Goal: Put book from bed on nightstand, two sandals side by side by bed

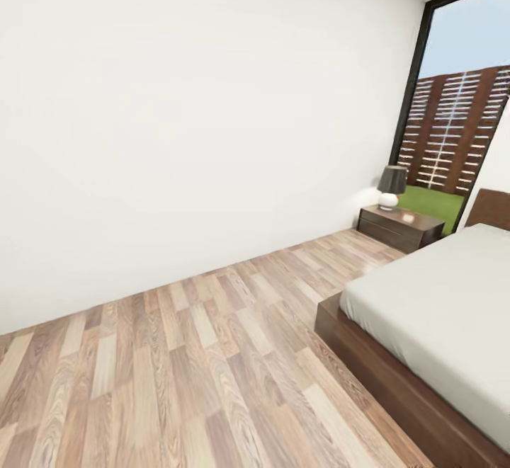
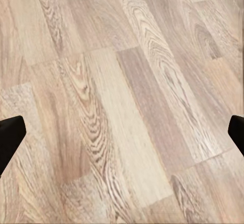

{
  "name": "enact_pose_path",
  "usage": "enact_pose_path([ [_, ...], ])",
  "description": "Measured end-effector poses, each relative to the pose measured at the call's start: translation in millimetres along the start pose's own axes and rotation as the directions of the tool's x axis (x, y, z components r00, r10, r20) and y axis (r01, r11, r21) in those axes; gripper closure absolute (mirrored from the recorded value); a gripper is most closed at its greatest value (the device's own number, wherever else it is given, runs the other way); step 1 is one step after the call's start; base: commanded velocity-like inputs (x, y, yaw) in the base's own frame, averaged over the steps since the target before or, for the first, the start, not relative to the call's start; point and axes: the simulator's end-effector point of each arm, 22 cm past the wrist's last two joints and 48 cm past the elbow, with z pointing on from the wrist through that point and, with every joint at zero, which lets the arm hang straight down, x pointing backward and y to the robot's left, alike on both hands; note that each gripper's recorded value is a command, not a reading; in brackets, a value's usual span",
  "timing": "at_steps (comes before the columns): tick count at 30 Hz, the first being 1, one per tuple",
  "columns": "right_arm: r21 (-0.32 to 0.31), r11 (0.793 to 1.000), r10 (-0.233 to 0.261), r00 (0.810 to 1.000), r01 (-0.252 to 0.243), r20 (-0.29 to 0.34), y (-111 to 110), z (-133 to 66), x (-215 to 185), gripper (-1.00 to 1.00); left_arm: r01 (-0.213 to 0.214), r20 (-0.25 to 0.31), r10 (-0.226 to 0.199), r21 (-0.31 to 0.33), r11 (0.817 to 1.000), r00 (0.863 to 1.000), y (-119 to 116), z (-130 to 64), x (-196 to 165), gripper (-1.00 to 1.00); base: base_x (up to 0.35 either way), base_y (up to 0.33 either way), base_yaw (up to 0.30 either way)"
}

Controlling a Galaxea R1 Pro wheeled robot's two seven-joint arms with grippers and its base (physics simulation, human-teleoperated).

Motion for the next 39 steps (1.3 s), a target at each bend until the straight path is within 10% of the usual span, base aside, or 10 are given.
enact_pose_path([
  [39, 0.0, 1.0, -0.003, 1.0, 0.003, 0.0, 0.0, 0.1, -0.1, -1.0, 0.0, 0.0, 0.0, 0.0, 1.0, 1.0, 0.1, 0.0, 0.1, -1.0, 0.143, 0.039, -0.053],
])
